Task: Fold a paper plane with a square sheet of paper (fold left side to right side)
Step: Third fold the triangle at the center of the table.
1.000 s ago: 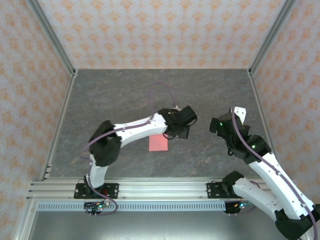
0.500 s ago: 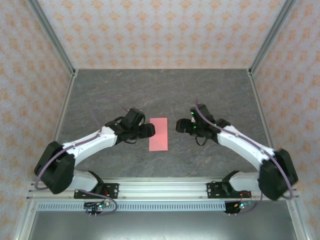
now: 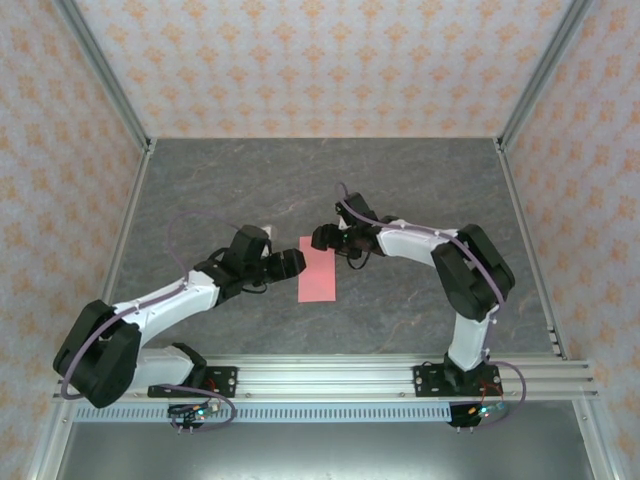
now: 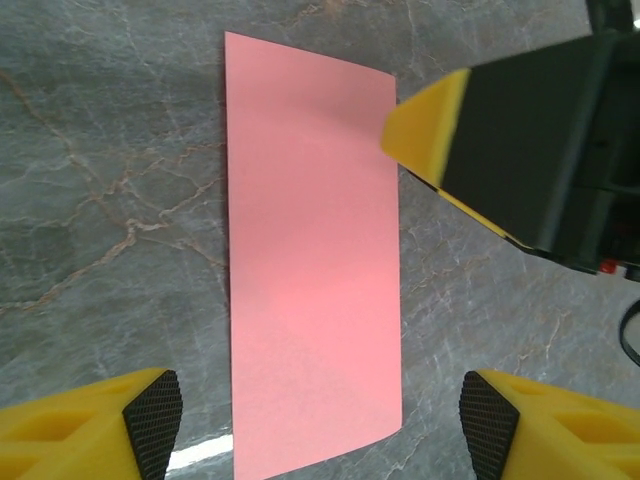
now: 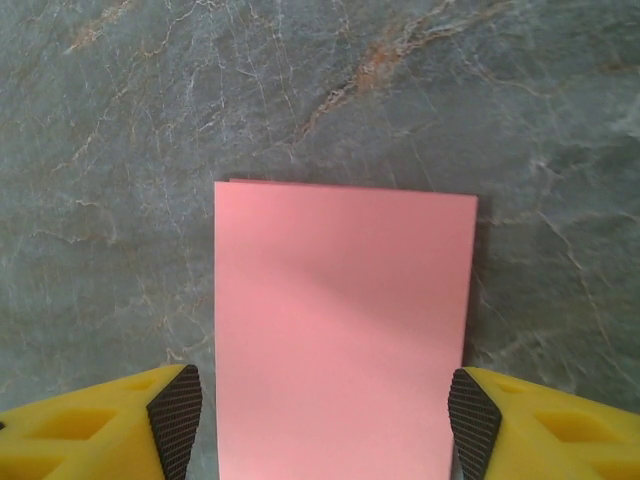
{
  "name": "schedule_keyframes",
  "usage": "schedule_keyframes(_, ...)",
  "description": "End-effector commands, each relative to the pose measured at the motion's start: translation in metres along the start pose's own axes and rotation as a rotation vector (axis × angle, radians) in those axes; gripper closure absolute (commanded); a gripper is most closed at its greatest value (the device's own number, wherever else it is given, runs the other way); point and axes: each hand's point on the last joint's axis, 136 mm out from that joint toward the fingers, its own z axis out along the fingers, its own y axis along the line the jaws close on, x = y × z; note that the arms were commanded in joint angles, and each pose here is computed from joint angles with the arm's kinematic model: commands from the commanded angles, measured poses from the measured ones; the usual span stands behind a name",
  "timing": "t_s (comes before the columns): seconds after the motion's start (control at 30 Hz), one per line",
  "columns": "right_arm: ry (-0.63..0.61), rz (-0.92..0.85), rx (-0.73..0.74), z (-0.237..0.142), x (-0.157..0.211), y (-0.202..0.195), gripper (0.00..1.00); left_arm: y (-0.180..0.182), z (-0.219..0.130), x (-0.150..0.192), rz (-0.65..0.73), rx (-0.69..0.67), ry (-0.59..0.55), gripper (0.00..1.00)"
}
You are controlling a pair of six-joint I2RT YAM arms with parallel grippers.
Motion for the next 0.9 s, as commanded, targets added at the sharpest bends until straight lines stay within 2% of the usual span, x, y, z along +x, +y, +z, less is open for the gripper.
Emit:
schedule_keyframes(0.0, -0.016, -0.018, -0.03, 0.006, -0.011, 0.011, 0.32, -0.007, 0.004, -0.006, -0.012, 0.037, -0.004, 0.25)
schedule_keyframes(0.5, 0.053, -0.044, 0.107, 0.022, 0.005, -0.024, 0.34, -0.006, 0.036, 0.003, -0.05, 0.049, 0.086, 0.32)
schedule_keyframes(0.87, 0.063, -0.044, 0.108, 0.019, 0.01, -0.025, 0.35, -0.003, 0.056, 0.008, -0.083, 0.044, 0.137, 0.38)
